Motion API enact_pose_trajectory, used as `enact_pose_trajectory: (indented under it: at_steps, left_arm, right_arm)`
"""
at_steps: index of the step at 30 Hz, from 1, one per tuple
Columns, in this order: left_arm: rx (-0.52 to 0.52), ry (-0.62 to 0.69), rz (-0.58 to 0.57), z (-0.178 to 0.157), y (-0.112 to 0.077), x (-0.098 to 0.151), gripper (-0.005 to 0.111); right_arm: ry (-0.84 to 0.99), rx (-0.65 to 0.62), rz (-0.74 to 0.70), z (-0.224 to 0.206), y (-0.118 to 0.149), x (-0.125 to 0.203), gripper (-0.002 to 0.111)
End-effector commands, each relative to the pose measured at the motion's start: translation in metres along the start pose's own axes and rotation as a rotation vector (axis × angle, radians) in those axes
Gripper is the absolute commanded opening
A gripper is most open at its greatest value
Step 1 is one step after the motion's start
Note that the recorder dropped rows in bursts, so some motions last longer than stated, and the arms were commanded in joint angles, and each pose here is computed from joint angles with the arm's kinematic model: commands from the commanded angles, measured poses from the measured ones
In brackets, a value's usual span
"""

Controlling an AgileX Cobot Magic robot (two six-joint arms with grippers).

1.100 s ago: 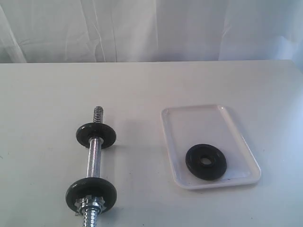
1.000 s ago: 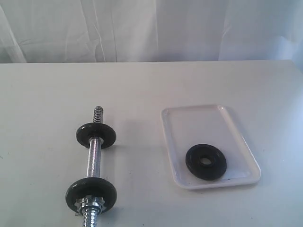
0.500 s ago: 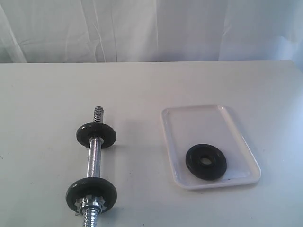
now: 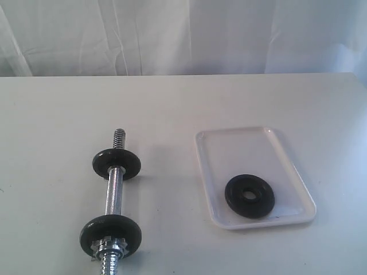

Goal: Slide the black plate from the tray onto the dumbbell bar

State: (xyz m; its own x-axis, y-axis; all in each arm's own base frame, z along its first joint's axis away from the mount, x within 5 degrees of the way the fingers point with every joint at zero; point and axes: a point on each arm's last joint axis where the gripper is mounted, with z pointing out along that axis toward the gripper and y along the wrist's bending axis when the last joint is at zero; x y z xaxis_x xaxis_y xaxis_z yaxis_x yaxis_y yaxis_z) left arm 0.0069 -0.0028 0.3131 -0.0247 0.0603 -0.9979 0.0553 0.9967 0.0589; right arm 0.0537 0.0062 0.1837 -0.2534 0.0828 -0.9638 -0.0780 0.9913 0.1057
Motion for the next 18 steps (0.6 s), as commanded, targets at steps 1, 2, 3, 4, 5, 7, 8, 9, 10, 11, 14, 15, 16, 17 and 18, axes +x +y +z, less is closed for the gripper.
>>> enact_pose_trajectory:
  at_steps: [1, 2, 3, 4, 5, 7, 8, 9, 10, 11, 14, 15, 16, 17, 18]
  left_arm:
    - [-0.006, -0.024, 0.005, -0.0039, 0.0006, -0.0075, 0.0]
    - [-0.006, -0.022, 0.005, -0.0039, 0.0006, -0.0073, 0.0]
    - [-0.006, -0.02, 0.005, -0.0039, 0.0006, -0.0072, 0.0]
    - [-0.006, -0.02, 0.005, -0.0039, 0.0006, -0.0072, 0.0]
    - [-0.005, -0.018, 0.005, -0.0039, 0.0006, -0.0069, 0.0]
    - [-0.005, -0.018, 0.005, -0.0039, 0.0006, -0.0069, 0.0]
    - [-0.005, -0.018, 0.005, -0.0039, 0.0006, -0.0069, 0.0]
    - [-0.005, -0.018, 0.005, -0.0039, 0.0006, -0.0069, 0.0]
    - [-0.005, -0.018, 0.005, -0.0039, 0.0006, -0.0069, 0.0]
    - [-0.005, -0.018, 0.005, -0.0039, 0.0006, -0.0069, 0.0]
    - [-0.005, -0.018, 0.005, -0.0039, 0.0006, -0.0069, 0.0]
    - [-0.005, -0.018, 0.005, -0.0039, 0.0006, -0.0069, 0.0]
    - [-0.005, -0.018, 0.005, -0.0039, 0.0006, -0.0069, 0.0]
    - [-0.005, -0.018, 0.005, -0.0039, 0.0006, -0.0069, 0.0]
    - [-0.005, -0.018, 0.005, -0.0039, 0.0006, -0.0069, 0.0]
  right_arm:
    - [-0.013, -0.017, -0.012, -0.0002, 0.0008, -0.0005, 0.0]
    - [-0.013, -0.017, -0.012, -0.0002, 0.0008, -0.0005, 0.0]
    - [-0.013, -0.017, -0.012, -0.0002, 0.0008, -0.0005, 0.0]
    - [-0.013, -0.017, -0.012, -0.0002, 0.0008, -0.0005, 0.0]
    - [-0.013, -0.017, -0.012, -0.0002, 0.0008, -0.0005, 0.0]
    - [-0.013, -0.017, -0.012, -0.0002, 0.0008, -0.0005, 0.0]
    - [-0.013, -0.017, -0.012, -0.0002, 0.0008, -0.0005, 0.0]
    - [-0.013, -0.017, -0.012, -0.0002, 0.0008, -0.0005, 0.0]
    - [-0.013, -0.017, -0.012, -0.0002, 0.0008, -0.0005, 0.0]
    - [-0.013, -0.017, -0.012, -0.0002, 0.0008, -0.0005, 0.0]
    - [-0.013, -0.021, -0.013, -0.0002, 0.001, -0.0005, 0.0]
    - [-0.012, -0.027, -0.014, -0.0002, 0.0014, -0.0004, 0.0]
    - [-0.011, -0.035, -0.016, -0.0002, 0.0018, -0.0004, 0.0]
    - [-0.01, -0.046, -0.017, -0.0002, 0.0025, -0.0003, 0.0]
    - [-0.009, -0.055, -0.019, -0.0002, 0.0029, -0.0002, 0.0]
